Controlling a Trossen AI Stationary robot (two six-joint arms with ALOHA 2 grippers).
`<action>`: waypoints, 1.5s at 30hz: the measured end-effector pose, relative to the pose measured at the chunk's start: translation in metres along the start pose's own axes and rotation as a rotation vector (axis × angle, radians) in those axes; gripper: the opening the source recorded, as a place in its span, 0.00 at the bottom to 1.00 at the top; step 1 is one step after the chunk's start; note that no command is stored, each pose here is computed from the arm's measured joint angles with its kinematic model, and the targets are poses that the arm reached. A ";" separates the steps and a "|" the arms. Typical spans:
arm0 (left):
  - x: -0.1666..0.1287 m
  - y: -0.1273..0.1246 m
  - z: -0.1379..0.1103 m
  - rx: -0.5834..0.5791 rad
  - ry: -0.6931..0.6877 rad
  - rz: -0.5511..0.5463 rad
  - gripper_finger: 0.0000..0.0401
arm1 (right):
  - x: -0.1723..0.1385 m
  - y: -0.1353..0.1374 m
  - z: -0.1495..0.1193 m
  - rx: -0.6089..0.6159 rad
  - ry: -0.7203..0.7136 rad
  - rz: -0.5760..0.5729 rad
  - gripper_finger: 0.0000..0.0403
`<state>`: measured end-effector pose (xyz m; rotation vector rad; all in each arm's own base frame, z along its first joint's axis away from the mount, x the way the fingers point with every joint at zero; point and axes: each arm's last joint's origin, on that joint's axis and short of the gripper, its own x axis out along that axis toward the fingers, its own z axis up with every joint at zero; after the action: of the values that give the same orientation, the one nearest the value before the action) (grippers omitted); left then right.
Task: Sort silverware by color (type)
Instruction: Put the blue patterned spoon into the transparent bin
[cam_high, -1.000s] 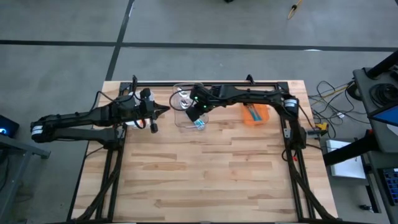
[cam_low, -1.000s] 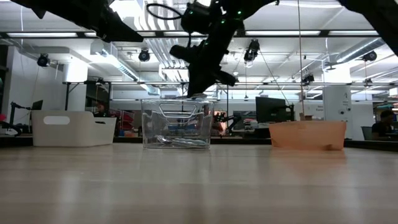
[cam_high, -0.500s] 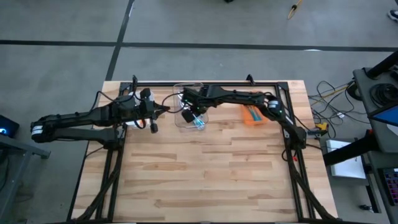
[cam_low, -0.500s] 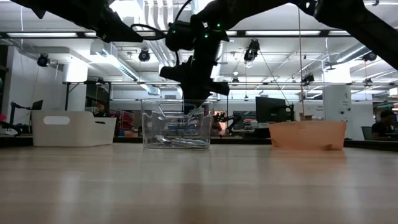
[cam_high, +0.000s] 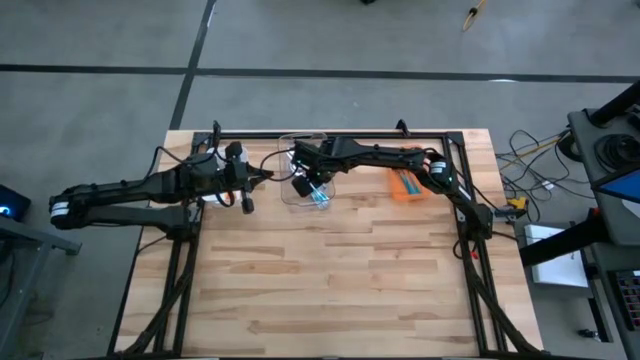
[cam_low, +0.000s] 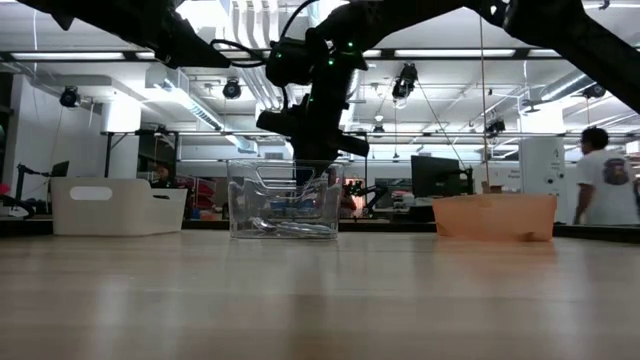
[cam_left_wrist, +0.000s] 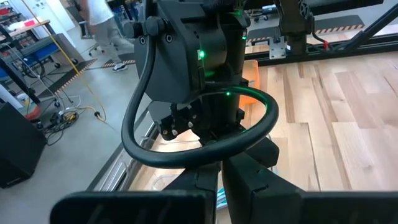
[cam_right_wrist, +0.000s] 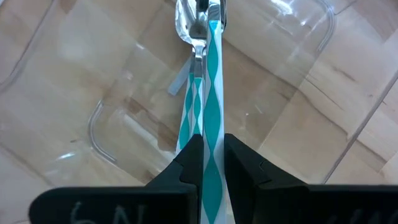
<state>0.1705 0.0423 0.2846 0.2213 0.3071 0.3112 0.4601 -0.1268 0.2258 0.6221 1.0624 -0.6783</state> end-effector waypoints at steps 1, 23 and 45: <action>0.000 0.000 0.000 0.000 0.000 0.000 0.00 | 0.001 0.000 0.000 0.002 0.002 -0.001 0.08; 0.000 0.000 0.000 0.000 0.000 -0.001 0.00 | 0.003 0.002 -0.004 0.016 0.017 0.002 0.08; 0.001 0.000 -0.001 0.001 0.004 -0.001 0.00 | 0.035 0.004 -0.012 0.008 0.093 0.007 0.08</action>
<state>0.1710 0.0424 0.2838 0.2210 0.3114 0.3102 0.4679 -0.1226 0.1897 0.6694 1.1435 -0.6527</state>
